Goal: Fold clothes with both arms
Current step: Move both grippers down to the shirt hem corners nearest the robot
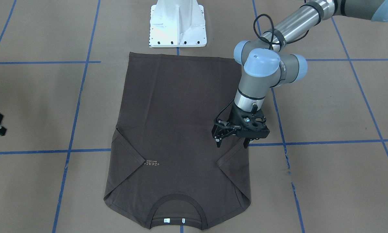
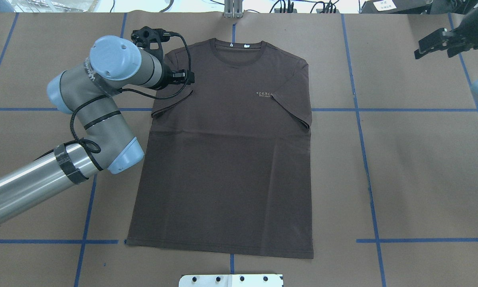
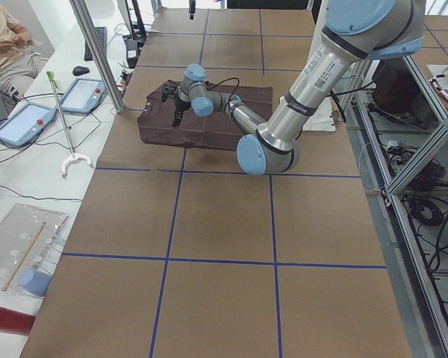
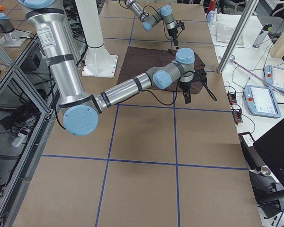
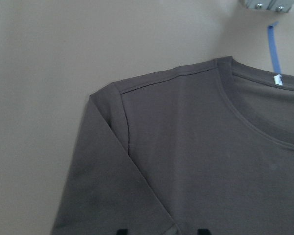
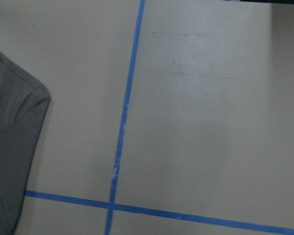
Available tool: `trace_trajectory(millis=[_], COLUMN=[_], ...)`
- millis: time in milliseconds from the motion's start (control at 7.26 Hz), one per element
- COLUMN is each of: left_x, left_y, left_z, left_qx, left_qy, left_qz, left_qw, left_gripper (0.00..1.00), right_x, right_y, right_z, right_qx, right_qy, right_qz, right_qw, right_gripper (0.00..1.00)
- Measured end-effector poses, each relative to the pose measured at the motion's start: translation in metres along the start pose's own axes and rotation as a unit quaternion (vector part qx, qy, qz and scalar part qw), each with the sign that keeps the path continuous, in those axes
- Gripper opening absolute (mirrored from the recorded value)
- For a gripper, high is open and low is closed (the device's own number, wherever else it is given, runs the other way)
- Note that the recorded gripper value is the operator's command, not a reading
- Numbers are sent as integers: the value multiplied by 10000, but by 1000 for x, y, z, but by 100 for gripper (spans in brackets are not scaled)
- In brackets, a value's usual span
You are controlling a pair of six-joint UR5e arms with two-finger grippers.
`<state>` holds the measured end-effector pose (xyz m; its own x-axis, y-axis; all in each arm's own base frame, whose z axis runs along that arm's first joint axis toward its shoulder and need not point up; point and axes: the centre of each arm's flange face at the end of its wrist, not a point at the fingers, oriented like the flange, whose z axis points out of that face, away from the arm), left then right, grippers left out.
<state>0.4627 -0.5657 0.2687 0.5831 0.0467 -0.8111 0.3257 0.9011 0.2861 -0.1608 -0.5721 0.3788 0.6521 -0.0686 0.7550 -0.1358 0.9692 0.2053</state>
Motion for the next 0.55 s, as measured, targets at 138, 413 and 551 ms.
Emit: trace_trajectory(millis=[138, 413, 551], left_x=[-7, -12, -18], left_y=[11, 53, 81], left_z=[-14, -34, -45], left_qx=[-17, -161, -276], left_qy=[102, 315, 399], left_qz=[29, 134, 190], left_qw=[9999, 9993, 9986], left_gripper=[100, 100, 100], right_x=[-56, -148, -179], right_y=[34, 124, 176], right_z=[5, 19, 25], right_qx=[72, 200, 220], right_qy=[-70, -162, -189], right_qz=[340, 972, 1212], right_qw=[9994, 9949, 9922], right_gripper=[100, 100, 98])
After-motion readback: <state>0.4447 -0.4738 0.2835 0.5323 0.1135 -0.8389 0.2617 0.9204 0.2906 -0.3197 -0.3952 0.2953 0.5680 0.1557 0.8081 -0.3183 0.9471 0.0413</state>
